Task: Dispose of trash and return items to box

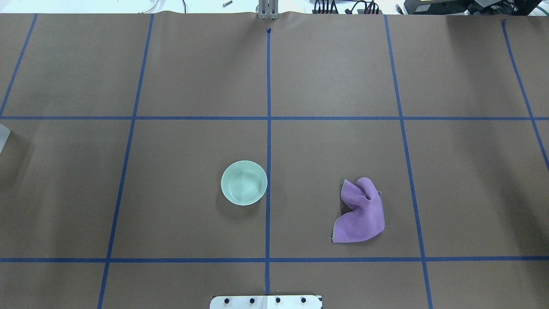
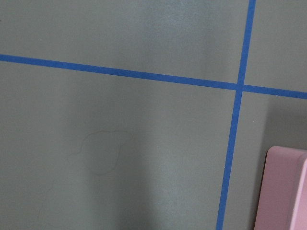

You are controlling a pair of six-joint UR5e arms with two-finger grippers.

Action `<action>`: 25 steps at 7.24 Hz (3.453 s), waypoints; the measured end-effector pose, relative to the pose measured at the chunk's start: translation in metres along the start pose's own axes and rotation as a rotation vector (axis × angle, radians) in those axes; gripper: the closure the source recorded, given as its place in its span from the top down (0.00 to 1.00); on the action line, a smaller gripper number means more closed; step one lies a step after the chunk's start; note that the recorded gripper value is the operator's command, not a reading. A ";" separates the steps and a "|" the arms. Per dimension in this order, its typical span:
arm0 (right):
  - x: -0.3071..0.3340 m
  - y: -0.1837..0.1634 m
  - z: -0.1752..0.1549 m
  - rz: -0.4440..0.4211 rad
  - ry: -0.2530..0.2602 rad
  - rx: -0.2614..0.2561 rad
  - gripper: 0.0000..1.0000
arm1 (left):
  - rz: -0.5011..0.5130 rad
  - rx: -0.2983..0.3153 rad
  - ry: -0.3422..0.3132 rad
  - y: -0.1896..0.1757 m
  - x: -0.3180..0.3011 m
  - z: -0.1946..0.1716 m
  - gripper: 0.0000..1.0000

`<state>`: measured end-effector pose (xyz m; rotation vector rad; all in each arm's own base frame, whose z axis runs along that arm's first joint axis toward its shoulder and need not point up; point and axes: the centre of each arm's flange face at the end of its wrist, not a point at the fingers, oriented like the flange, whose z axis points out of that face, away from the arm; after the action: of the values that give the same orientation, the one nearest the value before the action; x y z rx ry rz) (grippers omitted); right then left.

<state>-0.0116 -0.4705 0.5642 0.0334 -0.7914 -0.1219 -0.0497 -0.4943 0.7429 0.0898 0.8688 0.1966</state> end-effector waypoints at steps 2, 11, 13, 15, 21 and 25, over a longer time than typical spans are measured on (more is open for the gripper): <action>-0.005 -0.002 0.002 -0.009 -0.001 -0.004 1.00 | -0.023 0.008 0.001 0.007 -0.017 0.016 0.00; -0.019 -0.007 0.013 -0.038 -0.003 -0.026 1.00 | -0.110 0.039 0.011 -0.003 -0.005 0.049 0.16; -0.019 -0.008 0.015 -0.038 -0.003 -0.029 1.00 | -0.106 0.036 0.014 -0.003 -0.003 0.051 0.85; -0.018 -0.012 0.017 -0.037 -0.003 -0.032 1.00 | -0.086 0.043 0.018 -0.015 0.006 0.049 0.97; -0.017 -0.019 0.019 -0.035 -0.004 -0.034 1.00 | -0.098 0.100 0.032 -0.054 0.078 -0.044 0.97; -0.037 -0.028 0.015 0.042 -0.009 -0.023 1.00 | -0.267 0.026 0.049 -0.080 0.351 -0.066 0.97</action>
<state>-0.0506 -0.4936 0.5464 -0.0058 -0.7990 -0.0920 0.1315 -0.5000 0.4243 -0.0076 0.9227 -0.0628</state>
